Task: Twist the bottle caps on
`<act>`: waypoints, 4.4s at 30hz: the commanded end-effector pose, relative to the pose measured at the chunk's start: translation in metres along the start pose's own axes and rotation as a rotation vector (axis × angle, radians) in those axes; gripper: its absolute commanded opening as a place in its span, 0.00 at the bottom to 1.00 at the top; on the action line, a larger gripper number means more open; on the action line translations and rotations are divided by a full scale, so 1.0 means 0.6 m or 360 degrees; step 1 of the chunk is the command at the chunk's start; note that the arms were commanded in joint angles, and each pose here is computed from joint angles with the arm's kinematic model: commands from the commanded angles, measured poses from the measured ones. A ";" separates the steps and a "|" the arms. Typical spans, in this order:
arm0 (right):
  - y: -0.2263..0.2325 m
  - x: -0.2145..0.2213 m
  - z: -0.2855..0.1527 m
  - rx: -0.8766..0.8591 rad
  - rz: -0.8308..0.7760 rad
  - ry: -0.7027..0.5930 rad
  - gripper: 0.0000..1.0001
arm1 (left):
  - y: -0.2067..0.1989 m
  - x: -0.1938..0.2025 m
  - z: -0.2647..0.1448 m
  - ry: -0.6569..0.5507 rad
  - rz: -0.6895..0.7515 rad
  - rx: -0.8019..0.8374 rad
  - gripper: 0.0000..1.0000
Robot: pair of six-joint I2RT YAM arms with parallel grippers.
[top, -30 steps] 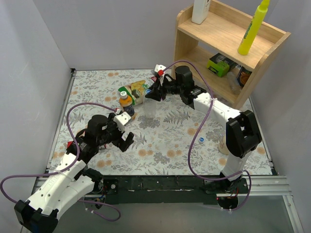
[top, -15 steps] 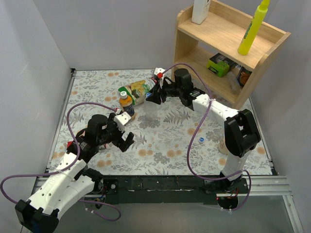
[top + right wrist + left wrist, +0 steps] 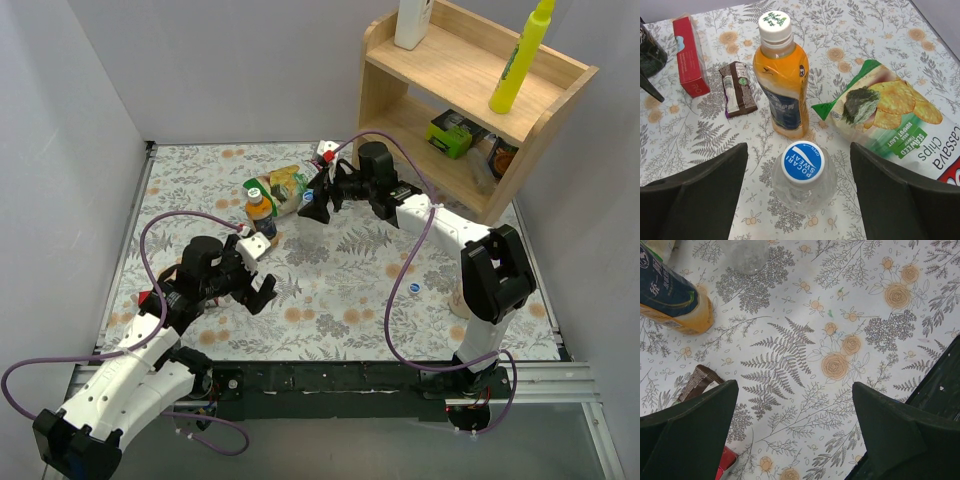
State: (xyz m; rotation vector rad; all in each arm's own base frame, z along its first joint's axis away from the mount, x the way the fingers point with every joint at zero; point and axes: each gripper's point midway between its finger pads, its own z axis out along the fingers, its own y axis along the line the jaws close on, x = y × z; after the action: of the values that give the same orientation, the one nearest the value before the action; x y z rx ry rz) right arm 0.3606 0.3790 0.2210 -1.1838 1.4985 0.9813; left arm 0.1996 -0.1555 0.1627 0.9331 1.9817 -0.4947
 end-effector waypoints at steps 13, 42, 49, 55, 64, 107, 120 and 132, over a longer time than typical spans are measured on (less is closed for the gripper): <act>-0.086 0.006 -0.220 0.0080 -0.0308 0.0585 0.90 | -0.030 -0.002 -0.014 -0.0016 0.0191 0.0195 0.98; -0.183 0.235 -0.273 0.0207 -0.0950 0.1470 0.95 | -0.034 -0.005 -0.036 0.0030 0.0232 0.0256 0.98; -0.224 0.262 -0.294 0.0299 -0.0888 0.1677 0.95 | -0.039 -0.002 -0.036 0.0024 0.0218 0.0272 0.98; -0.245 0.301 -0.320 0.0332 -0.0796 0.1787 0.95 | -0.041 0.004 -0.039 0.0024 0.0196 0.0279 0.98; -0.233 0.373 -0.343 0.0159 -0.0579 0.1952 0.69 | -0.042 -0.007 -0.037 0.0003 0.0248 0.0320 0.98; 0.234 0.347 -0.231 -0.0727 -0.1869 0.1574 0.89 | -0.094 -0.071 -0.018 0.0265 -0.0311 0.0539 0.98; 0.261 0.059 -0.323 0.0030 -0.1461 0.0855 0.94 | -0.182 -0.062 0.089 0.0485 -0.0080 0.0622 0.98; 0.188 0.028 -0.410 0.0517 -0.1082 0.0724 0.94 | -0.147 -0.043 0.252 0.0823 0.0151 0.0435 0.98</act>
State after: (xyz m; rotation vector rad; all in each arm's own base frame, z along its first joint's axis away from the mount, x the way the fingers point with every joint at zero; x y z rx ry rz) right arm 0.2018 0.1640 0.2506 -1.6697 1.3527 -0.0416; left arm 0.2201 -0.3244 0.1096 1.3520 2.3380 -0.5710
